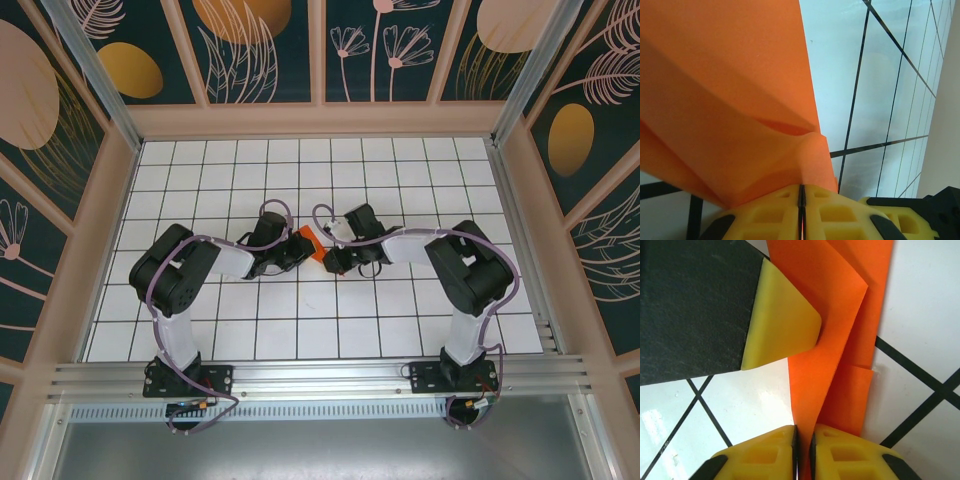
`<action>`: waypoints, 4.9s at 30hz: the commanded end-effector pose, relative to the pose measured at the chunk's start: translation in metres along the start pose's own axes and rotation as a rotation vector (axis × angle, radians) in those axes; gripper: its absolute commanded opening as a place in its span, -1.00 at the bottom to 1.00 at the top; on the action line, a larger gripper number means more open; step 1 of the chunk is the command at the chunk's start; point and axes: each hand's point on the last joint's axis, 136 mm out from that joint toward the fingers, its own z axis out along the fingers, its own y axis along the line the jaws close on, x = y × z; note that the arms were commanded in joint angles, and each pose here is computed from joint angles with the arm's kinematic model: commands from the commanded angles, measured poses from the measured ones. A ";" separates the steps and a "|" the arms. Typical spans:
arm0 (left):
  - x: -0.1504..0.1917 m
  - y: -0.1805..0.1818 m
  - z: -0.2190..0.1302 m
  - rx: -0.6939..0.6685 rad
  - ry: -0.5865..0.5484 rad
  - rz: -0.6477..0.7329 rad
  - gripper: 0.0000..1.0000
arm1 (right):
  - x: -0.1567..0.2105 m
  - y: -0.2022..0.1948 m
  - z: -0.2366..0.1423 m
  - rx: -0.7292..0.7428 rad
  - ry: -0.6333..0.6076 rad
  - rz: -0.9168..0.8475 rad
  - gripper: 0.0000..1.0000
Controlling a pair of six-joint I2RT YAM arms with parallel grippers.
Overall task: Fold a paper plane with a square sheet of paper (pick it up from the middle)
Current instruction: Fold the wing for the fifth time at the center of the table.
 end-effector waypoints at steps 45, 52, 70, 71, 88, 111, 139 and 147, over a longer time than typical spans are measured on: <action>0.023 -0.004 -0.005 0.069 0.018 0.094 -0.71 | 0.027 -0.017 0.019 -0.188 0.130 0.442 -1.00; 0.019 0.022 0.004 -0.067 0.016 0.055 -0.79 | 0.021 -0.015 0.016 -0.195 0.121 0.435 -1.00; 0.019 0.055 0.006 -0.242 0.026 -0.003 -0.83 | 0.001 0.005 -0.021 -0.230 0.051 0.405 -0.68; 0.019 0.054 0.006 -0.241 0.026 -0.003 -0.83 | 0.005 0.004 -0.019 -0.227 0.061 0.410 -0.69; 0.018 0.054 0.006 -0.248 0.025 -0.009 -0.82 | -0.004 -0.002 -0.030 -0.143 0.011 0.379 -0.84; 0.018 0.057 0.007 -0.275 0.028 -0.032 -0.80 | 0.031 0.003 -0.002 -0.013 0.151 0.329 -0.97; 0.015 0.054 0.009 -0.290 0.038 -0.020 -0.80 | 0.015 0.002 0.000 -0.153 0.115 0.374 -0.97; 0.010 0.043 0.010 -0.263 0.030 0.015 -0.79 | 0.043 -0.017 0.000 -0.106 0.148 0.438 -1.00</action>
